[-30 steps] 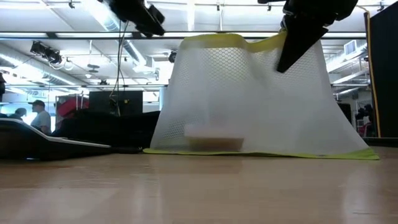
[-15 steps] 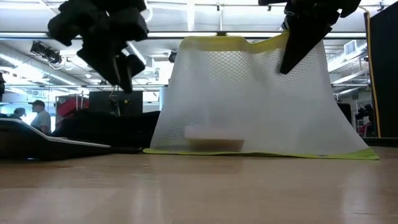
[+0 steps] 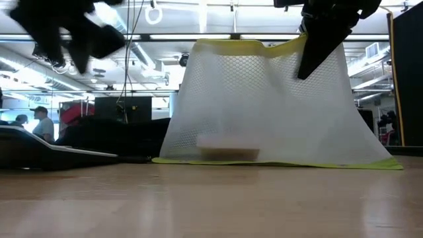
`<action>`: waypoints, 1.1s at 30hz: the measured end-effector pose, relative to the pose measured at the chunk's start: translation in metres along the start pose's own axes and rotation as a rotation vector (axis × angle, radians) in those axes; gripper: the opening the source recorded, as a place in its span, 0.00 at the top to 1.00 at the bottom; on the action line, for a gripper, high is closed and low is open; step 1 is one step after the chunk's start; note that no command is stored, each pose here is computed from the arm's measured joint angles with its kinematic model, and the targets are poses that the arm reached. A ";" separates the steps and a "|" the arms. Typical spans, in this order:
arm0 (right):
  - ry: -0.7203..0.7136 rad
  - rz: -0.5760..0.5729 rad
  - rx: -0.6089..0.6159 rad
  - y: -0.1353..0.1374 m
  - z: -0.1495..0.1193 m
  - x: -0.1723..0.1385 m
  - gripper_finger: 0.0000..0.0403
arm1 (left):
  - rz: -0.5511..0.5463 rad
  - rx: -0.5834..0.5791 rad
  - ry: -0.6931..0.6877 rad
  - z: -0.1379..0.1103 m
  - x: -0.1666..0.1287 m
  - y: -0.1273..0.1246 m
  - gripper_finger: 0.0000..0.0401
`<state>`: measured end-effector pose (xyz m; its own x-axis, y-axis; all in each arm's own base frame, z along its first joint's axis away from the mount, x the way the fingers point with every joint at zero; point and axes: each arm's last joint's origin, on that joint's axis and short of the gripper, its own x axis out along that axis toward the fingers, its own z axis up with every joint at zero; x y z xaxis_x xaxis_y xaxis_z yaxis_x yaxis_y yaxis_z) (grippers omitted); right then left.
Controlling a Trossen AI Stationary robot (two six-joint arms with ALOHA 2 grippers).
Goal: Unpack backpack
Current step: Put the gray calculator into the yellow zip bag
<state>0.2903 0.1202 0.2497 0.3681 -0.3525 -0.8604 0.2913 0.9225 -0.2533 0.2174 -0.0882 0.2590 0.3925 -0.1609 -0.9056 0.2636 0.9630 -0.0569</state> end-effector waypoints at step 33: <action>-0.024 0.067 0.099 -0.005 0.013 0.007 1.00 | 0.198 0.045 0.162 -0.020 0.051 -0.068 0.56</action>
<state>0.3026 0.1109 0.2511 0.4100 -0.2956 -0.8629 0.3512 0.9243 -0.1497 0.2019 -0.1577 0.2081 0.2954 0.0703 -0.9528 0.2357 0.9611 0.1440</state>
